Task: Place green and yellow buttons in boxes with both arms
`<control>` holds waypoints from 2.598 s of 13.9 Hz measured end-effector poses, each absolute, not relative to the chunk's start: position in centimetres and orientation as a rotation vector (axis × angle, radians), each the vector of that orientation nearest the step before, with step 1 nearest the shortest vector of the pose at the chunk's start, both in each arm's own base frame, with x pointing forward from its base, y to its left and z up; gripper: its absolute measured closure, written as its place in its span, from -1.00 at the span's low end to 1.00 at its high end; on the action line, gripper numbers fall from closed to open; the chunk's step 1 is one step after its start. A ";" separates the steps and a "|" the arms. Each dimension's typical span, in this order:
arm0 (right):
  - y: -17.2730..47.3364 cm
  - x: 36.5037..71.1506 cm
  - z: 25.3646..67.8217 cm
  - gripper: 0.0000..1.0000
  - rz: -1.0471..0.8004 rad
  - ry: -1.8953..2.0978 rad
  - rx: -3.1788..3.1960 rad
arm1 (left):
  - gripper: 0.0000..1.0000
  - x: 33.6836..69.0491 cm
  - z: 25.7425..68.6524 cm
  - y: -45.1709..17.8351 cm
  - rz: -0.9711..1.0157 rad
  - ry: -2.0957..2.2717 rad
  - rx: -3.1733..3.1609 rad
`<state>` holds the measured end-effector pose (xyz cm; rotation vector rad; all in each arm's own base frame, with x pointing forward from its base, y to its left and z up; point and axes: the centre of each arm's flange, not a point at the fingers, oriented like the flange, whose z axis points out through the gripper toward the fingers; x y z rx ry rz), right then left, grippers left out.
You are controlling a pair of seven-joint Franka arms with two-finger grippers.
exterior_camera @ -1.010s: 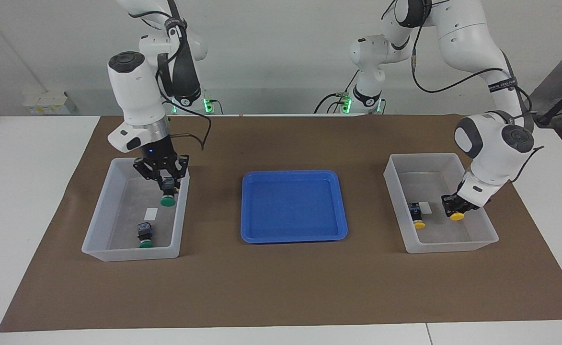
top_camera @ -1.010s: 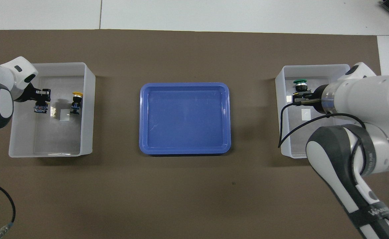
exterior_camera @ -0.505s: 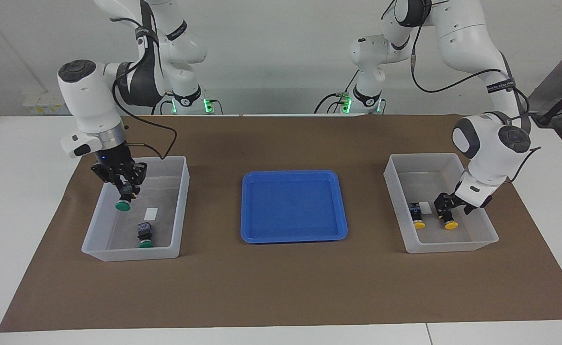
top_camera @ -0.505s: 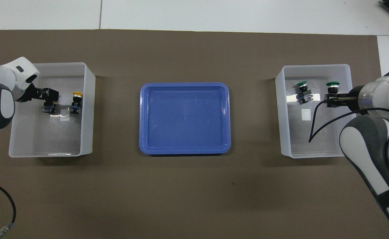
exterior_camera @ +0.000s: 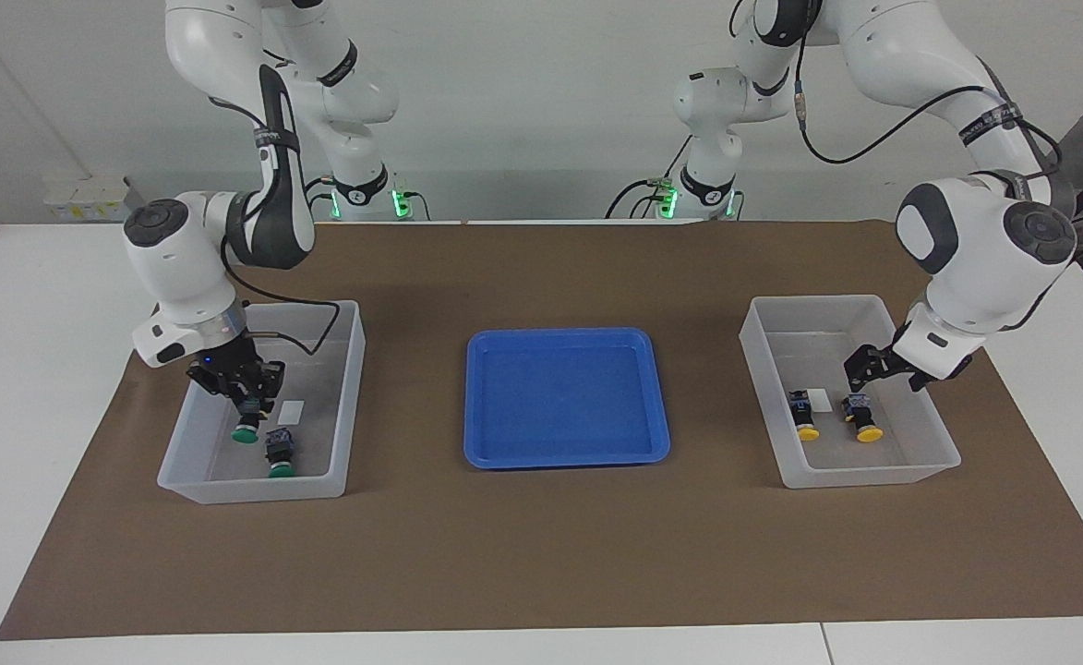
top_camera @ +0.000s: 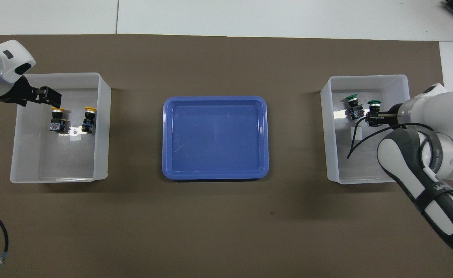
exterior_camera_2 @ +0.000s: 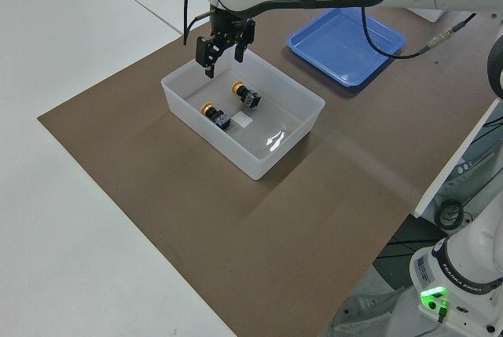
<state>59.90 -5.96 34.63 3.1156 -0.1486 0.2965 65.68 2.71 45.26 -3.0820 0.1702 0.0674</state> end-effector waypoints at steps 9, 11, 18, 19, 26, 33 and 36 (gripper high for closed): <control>-7.2 60.6 32.0 0.20 0.359 -0.124 3.106 | -0.94 63.9 50.6 0.1 0.274 0.136 -3.075; -7.2 60.6 31.2 0.20 0.355 -0.077 3.106 | -0.94 63.8 51.1 -0.5 0.263 0.150 -3.076; -8.3 61.1 29.8 0.08 0.395 -0.006 3.094 | -0.95 63.5 54.2 -2.5 0.170 0.182 -3.080; -8.3 61.3 30.0 -0.15 0.403 -0.004 3.093 | -0.95 63.6 54.5 -2.5 0.148 0.182 -3.081; -5.2 60.8 40.3 -1.00 0.312 -0.092 3.110 | -1.00 64.0 57.4 -1.1 -0.044 0.144 -3.082; 3.2 57.7 54.0 -1.00 0.238 -0.196 3.117 | -1.00 62.6 59.2 -1.0 -0.074 0.141 -3.081; 3.6 56.5 55.5 -1.00 0.154 -0.189 3.113 | -1.00 61.7 59.9 -1.0 -0.080 0.141 -3.081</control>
